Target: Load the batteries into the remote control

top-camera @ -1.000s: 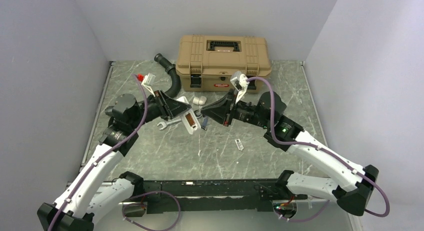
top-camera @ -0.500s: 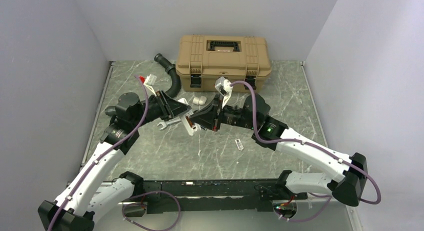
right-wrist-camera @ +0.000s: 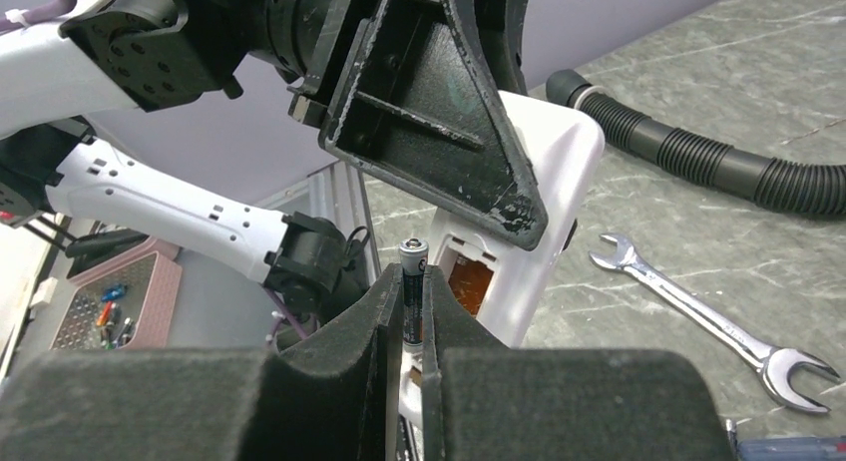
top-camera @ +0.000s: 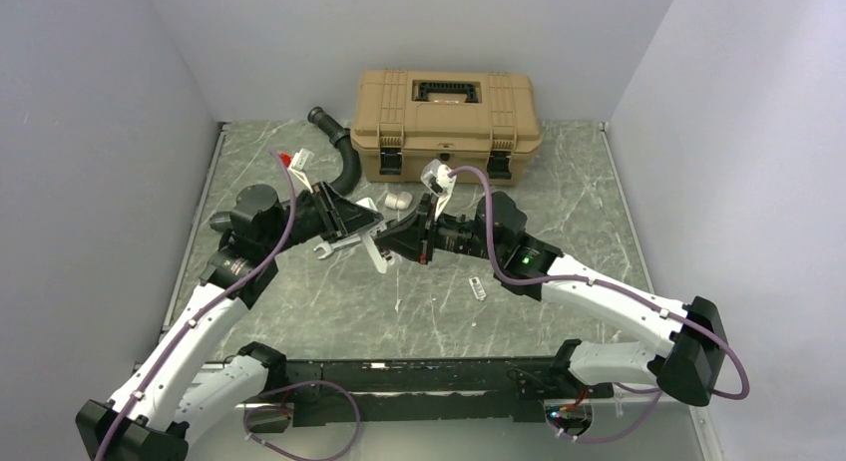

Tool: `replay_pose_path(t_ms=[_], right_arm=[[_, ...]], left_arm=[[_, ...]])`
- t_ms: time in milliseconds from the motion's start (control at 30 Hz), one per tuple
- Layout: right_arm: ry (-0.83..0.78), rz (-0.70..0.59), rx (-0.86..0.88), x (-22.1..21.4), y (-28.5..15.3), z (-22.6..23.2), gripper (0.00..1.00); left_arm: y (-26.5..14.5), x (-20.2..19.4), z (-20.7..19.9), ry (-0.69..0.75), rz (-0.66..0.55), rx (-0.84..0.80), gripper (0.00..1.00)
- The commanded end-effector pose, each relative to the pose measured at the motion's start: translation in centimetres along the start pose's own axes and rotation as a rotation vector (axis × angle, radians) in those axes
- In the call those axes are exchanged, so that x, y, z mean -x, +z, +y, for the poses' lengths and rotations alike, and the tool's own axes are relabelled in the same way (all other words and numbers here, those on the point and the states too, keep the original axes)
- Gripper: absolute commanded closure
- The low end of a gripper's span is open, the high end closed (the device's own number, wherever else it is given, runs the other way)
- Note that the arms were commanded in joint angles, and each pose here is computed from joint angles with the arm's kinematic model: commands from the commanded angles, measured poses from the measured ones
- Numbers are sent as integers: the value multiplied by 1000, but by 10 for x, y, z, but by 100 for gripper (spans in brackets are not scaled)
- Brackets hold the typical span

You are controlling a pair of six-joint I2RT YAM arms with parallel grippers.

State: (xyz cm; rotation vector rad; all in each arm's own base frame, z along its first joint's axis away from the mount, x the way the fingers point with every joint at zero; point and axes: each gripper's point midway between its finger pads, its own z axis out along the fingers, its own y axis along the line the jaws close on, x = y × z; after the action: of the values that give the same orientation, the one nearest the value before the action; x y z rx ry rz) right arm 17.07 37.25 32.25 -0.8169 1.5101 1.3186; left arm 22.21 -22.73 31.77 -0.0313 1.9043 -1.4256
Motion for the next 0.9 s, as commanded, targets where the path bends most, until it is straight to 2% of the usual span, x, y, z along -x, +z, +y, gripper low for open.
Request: replay_pose_path(t_ms=[0,533,867], right_arm=[[-54,-88,-7,20,1,1,100],[-118,-91,-45,16,-3,-8,100],[-137,-49,-69,6,-6,-13,100]], left_arm=[[-3,9,-23,29,-16,-74,100],[-3,7,-23,28,-5,-78,100],[-5,9,-24,32,-13,-66,100]])
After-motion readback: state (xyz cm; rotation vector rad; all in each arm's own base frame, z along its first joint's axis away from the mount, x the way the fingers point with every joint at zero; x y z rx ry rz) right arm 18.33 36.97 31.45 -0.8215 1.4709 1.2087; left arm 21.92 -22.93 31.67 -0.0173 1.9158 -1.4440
